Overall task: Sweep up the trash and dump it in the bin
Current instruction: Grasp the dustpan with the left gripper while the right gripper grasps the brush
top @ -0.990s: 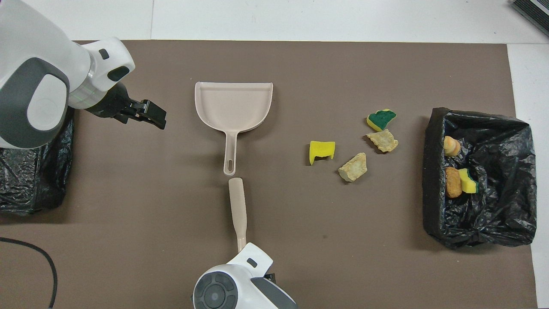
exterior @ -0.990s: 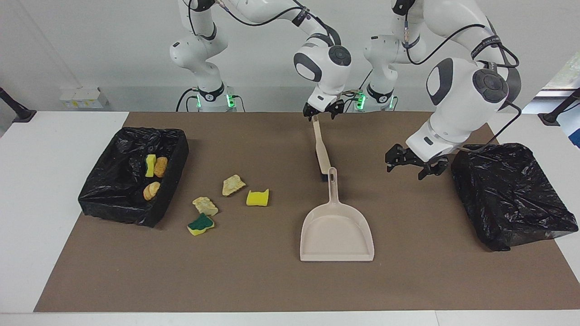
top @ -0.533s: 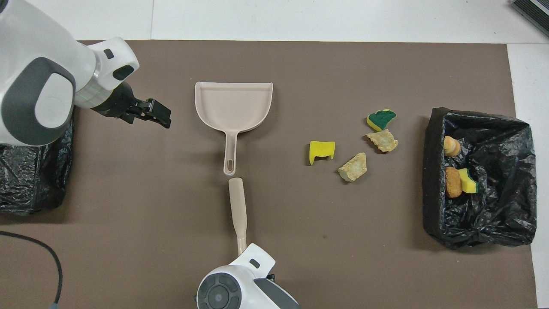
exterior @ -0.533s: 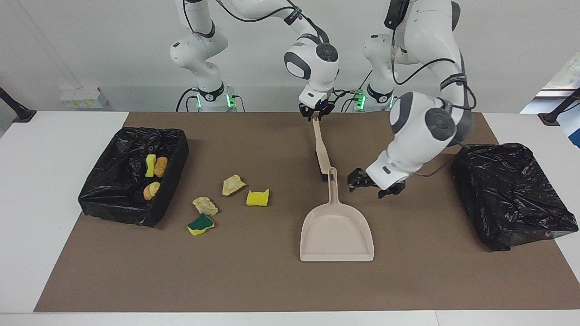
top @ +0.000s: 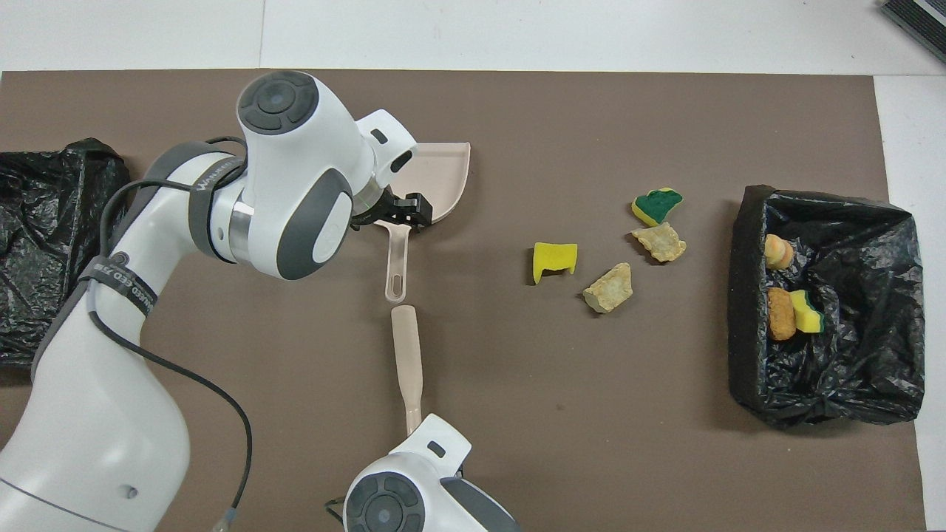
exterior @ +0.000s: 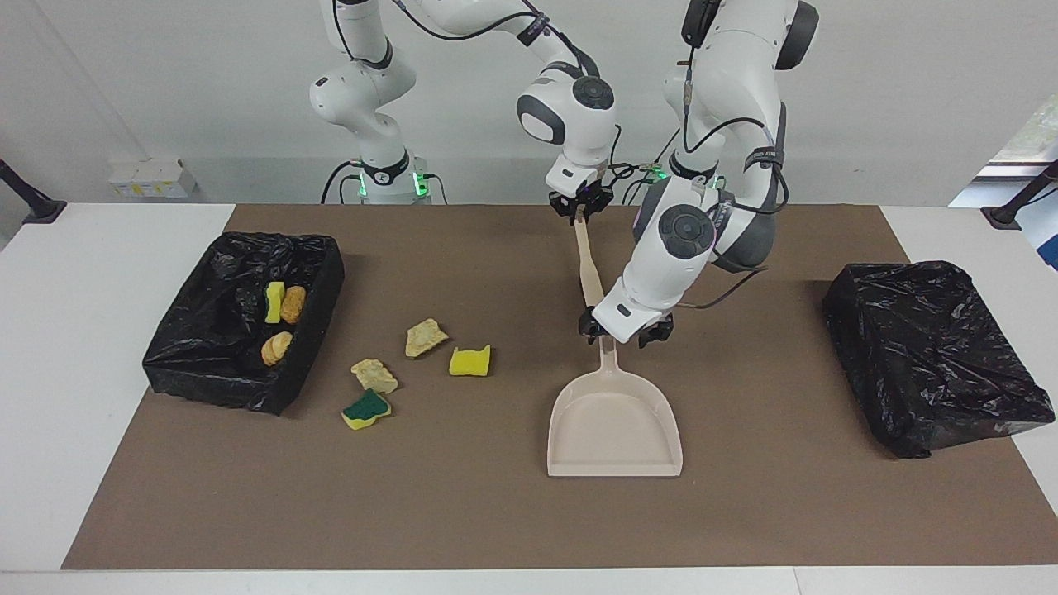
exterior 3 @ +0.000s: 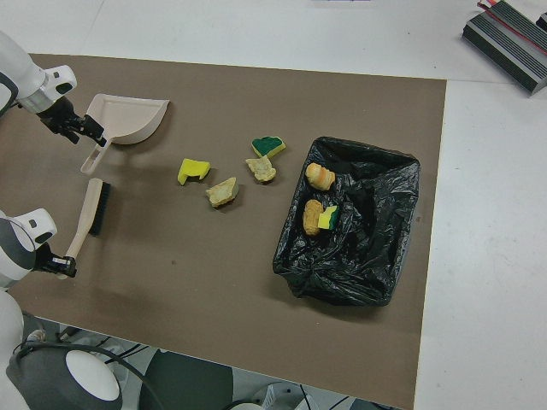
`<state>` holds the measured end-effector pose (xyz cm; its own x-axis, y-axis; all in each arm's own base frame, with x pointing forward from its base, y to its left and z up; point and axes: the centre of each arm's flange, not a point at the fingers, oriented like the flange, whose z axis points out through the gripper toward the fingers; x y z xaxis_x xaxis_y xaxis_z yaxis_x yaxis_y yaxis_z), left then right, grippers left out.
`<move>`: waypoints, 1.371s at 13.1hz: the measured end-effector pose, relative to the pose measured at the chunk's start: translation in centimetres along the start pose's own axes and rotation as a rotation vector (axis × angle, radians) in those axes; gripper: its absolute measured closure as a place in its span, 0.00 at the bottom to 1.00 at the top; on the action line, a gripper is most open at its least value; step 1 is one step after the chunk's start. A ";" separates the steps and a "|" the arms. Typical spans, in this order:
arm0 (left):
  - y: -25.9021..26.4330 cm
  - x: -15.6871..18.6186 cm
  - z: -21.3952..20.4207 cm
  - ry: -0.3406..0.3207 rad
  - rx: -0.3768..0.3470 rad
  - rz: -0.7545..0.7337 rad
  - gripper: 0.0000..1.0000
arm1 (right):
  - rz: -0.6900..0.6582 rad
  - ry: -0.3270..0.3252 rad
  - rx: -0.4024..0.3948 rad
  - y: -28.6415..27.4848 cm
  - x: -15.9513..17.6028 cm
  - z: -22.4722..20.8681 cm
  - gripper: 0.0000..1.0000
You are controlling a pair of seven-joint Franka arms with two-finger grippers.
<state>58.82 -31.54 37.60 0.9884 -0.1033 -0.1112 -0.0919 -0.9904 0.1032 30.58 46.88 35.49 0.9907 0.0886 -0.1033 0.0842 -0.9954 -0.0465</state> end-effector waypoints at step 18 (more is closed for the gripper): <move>-2.1 -1.0 -1.0 0.035 0.006 0.424 0.68 | 0.386 0.101 -0.149 27.1 4.8 -12.5 0.71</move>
<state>58.16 -29.26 38.49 0.8667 -0.4982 -0.0264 -0.4915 -0.8616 0.1266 38.92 19.84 46.17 0.9576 -0.2879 0.0135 -0.2874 -0.9501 0.1211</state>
